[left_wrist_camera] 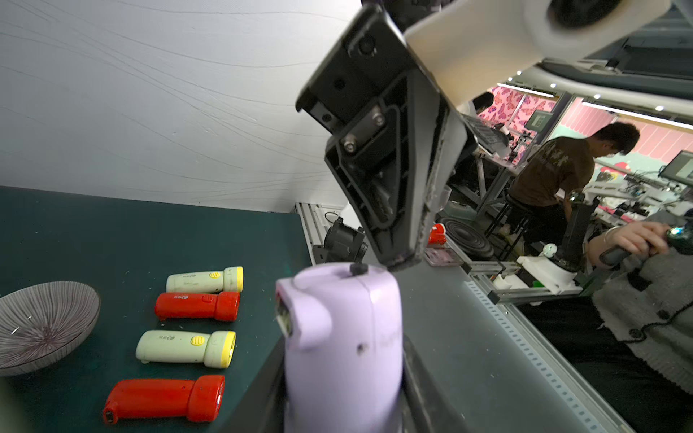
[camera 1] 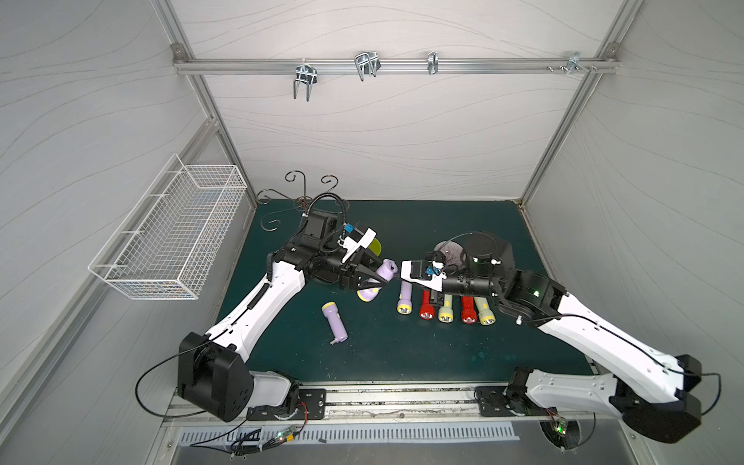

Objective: Close the plug at the bottom of the flashlight
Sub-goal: Close the plug of the flashlight, then place the flashlight at the center of the board.

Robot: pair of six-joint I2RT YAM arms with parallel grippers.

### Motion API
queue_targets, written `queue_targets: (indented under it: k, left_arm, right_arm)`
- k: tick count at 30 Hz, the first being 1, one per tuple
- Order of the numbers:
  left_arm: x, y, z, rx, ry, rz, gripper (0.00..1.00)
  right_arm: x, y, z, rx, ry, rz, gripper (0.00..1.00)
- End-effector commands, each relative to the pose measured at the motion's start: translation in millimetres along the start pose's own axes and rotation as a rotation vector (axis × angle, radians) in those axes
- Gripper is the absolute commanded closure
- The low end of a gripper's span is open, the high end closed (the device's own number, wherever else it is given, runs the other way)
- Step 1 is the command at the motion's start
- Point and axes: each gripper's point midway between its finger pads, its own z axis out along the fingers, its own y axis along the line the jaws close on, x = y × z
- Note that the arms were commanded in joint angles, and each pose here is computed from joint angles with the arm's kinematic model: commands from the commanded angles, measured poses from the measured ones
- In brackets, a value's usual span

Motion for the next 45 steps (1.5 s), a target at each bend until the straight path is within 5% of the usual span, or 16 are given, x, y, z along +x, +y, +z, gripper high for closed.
queue_targets:
  k: [1,5,10,19,30,45]
  left_arm:
    - [-1.1,24.1,15.0,-0.093,0.069,-0.103,1.00]
    - [26.5,88.5,20.8,-0.410,0.116,-0.239,1.00]
    - [59.7,138.8,-12.4,-0.776,0.089,-0.480,1.00]
    - [114.7,169.9,-36.2,-1.138,0.068,-0.764,1.00]
    - [191.9,200.6,-11.8,-1.322,0.243,-0.902,1.00]
    - [220.2,232.9,-13.3,-1.463,0.300,-0.855,0.92]
  right_arm:
    - [-7.6,-0.5,-27.1,0.052,-0.027,0.085,0.94]
    - [2.8,0.9,-51.4,0.118,-0.005,0.180,0.94]
    - [22.2,1.6,-86.5,0.241,0.010,0.302,0.96]
    - [77.8,-3.0,-121.0,0.456,0.155,0.566,0.96]
    - [101.2,9.8,-140.2,0.499,0.184,0.636,0.89]
    - [108.7,17.4,-140.8,0.484,0.182,0.610,0.87]
